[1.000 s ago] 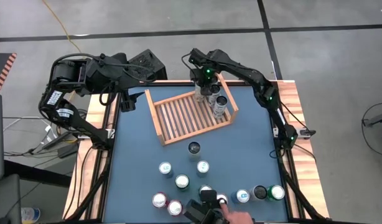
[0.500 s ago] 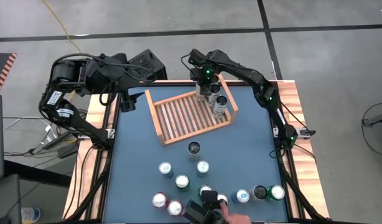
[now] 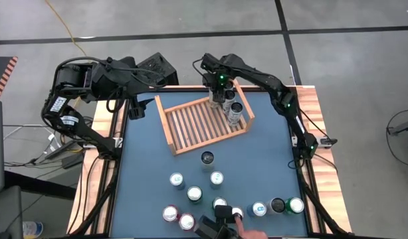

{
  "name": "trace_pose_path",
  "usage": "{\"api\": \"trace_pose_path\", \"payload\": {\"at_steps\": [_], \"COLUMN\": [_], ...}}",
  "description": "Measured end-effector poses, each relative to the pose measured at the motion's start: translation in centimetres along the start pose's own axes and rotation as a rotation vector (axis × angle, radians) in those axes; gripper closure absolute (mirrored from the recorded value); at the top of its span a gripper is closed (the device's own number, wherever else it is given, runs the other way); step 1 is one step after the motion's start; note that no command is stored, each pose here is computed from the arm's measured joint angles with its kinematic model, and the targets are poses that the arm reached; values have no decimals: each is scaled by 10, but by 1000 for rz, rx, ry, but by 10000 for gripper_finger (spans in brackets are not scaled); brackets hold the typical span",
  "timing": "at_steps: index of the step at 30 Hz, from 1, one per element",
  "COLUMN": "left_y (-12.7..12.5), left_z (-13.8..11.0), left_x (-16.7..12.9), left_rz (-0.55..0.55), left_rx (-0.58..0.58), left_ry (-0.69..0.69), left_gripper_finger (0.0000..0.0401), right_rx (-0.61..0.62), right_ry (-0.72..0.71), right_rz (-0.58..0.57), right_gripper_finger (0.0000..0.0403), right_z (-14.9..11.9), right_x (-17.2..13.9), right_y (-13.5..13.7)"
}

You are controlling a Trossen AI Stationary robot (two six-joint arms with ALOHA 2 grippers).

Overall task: Place canned beverage on shelf
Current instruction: Put the white-yellow soda can on the shelf, then put the white-yellow soda can on the shelf aligned with the other white-yellow soda can

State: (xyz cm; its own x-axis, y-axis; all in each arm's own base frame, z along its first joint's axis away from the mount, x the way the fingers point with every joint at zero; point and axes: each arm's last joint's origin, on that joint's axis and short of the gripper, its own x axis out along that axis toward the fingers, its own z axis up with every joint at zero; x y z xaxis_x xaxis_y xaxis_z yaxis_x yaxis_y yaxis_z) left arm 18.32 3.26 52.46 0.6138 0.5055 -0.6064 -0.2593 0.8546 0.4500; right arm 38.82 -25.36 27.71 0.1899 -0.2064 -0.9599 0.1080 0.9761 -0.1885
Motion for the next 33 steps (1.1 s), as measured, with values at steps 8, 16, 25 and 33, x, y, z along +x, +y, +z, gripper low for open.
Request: {"api": "trace_pose_path", "payload": {"at_steps": [8, 16, 25, 33], "left_y": [0, 0, -1, -2], "left_z": [0, 0, 0, 0], "left_x": [0, 0, 0, 0], "left_rz": [0, 0, -27, -82], "left_rx": [-1, 0, 29, 47], "left_ry": [0, 0, -7, -21], "left_gripper_finger": [83, 83, 83, 83], "right_rx": [-8, -30, 35, -3], "right_ry": [-34, -58, -161, -338], "right_rz": [-17, -12, 47, 156], "right_gripper_finger": [147, 147, 147, 147], "right_z": [2, -3, -33, -40], "right_x": [-10, -34, -134, -208], "right_y": [-2, 2, 42, 136]}}
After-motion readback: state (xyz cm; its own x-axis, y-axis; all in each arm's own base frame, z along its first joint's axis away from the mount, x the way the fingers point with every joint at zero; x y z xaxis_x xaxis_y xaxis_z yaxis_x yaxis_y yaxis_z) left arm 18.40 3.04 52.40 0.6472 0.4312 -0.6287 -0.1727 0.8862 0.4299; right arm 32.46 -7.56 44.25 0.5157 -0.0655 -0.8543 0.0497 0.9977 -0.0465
